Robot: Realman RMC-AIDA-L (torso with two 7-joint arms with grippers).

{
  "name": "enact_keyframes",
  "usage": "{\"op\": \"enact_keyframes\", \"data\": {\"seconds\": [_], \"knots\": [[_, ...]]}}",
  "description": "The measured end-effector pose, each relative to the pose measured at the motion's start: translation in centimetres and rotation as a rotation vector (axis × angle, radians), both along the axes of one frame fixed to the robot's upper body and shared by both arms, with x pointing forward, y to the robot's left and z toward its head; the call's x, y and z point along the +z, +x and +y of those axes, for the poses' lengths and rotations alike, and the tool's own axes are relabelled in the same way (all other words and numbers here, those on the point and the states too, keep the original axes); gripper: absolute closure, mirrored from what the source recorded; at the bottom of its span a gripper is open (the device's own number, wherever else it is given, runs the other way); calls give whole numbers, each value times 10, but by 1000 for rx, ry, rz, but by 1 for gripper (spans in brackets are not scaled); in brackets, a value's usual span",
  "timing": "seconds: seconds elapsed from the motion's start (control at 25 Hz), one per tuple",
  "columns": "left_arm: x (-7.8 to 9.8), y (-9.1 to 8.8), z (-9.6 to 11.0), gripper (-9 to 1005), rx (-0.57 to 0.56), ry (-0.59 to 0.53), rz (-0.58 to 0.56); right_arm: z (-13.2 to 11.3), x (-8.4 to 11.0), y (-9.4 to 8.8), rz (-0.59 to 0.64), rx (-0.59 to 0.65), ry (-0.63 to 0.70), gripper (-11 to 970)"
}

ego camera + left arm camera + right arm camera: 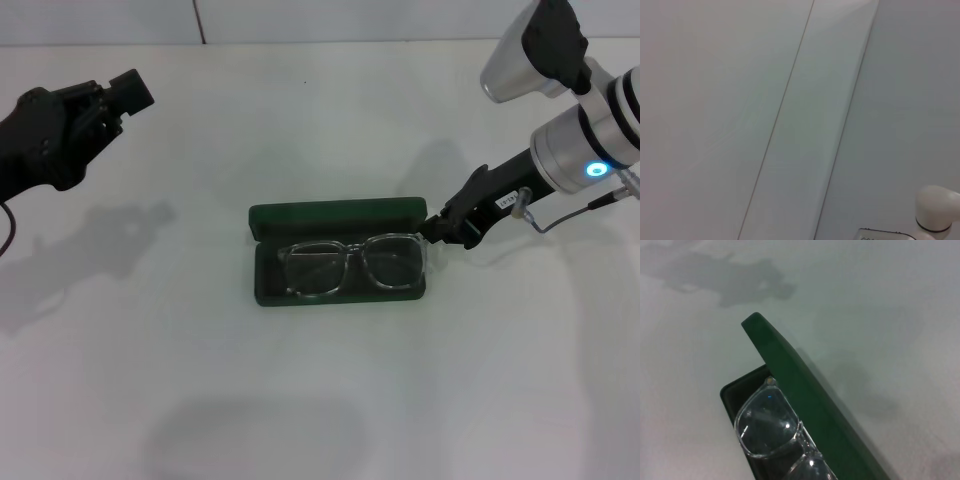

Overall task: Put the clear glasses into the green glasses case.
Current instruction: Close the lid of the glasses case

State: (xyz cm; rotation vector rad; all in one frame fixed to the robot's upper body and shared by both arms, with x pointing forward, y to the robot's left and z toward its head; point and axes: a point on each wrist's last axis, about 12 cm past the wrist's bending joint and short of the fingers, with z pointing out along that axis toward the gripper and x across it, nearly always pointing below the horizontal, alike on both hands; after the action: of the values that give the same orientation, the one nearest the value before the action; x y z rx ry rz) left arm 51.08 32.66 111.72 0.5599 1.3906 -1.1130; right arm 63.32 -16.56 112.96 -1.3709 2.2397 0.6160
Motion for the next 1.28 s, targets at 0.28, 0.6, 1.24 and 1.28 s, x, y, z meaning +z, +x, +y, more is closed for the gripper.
{"op": "enact_keyframes", "data": {"seconds": [0.28,0.6,1.24,1.28], "knots": [[0,0,0,941,0,0,0,3,2,-1,1,18,32,957],[-1,-1,1,941,2,0,2,5,2,-2,3,21,41,957],[0,0,0,940,-1,-2,1,0,-2,2,-15,-22,-4,957],[0,0,0,940,-1,-2,2,0,-2,2,-18,-20,-8,957]]}}
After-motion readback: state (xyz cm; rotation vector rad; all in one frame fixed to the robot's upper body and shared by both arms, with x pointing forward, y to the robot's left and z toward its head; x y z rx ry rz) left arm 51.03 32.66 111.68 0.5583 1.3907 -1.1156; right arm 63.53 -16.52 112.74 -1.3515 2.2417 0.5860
